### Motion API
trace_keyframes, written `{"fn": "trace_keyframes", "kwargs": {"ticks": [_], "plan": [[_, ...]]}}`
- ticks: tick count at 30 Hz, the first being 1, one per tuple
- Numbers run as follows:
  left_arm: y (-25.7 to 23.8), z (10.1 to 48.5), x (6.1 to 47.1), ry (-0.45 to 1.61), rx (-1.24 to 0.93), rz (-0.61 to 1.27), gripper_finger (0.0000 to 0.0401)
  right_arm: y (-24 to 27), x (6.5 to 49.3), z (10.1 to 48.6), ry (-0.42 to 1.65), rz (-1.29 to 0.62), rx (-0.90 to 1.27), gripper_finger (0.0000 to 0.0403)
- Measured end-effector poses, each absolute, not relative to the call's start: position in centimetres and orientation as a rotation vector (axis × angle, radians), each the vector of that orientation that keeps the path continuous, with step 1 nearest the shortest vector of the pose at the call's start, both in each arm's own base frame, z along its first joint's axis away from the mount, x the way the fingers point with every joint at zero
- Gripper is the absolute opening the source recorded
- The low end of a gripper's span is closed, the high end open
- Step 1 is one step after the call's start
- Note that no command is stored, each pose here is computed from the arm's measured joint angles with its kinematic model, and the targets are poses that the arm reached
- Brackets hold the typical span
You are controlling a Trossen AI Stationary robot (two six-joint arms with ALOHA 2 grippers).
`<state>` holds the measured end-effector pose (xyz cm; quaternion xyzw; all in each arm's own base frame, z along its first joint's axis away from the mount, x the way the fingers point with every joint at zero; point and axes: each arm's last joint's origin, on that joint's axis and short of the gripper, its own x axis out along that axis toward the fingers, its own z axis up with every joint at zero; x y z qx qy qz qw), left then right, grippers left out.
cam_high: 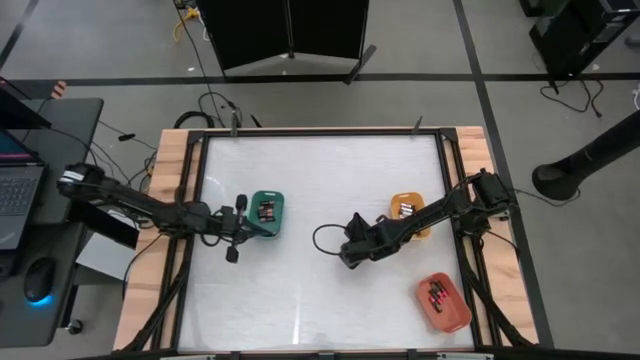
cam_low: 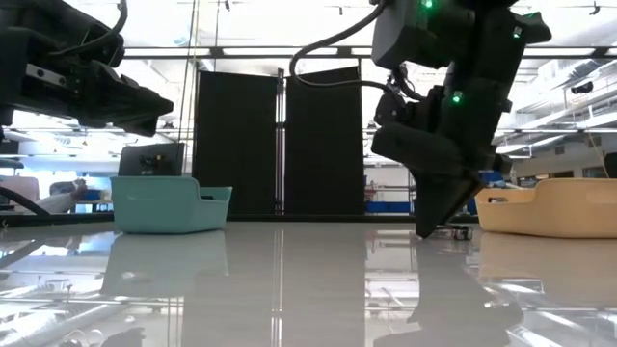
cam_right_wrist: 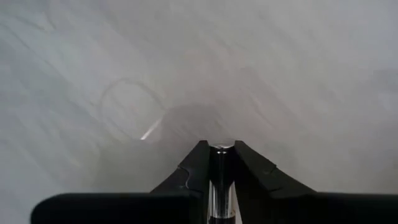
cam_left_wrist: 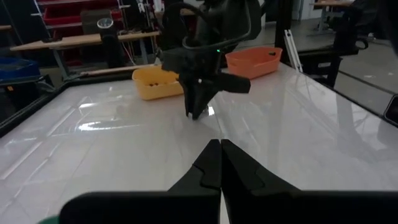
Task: Sort batteries
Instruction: Put the silver battery into the yellow bin
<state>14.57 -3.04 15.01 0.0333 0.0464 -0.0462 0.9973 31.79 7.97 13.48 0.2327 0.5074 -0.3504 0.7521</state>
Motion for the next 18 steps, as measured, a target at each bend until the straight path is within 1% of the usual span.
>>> {"fn": "trace_keyframes", "kwargs": {"ticks": [4, 11, 18], "plan": [[-2.9, 15.4, 14.2, 0.074, 0.065, -0.091, 0.0006, 8.0, 31.9, 14.2, 1.141, -0.766, 0.476, 0.0057], [-2.7, 15.7, 13.4, 0.078, 0.069, -0.085, 0.0006, 8.1, 32.0, 16.7, 1.225, -0.787, 0.373, 0.0057], [-2.5, 16.2, 12.5, 0.057, 0.078, -0.084, 0.0006, 7.7, 30.7, 19.7, 1.311, -0.841, 0.300, 0.0057]]}}
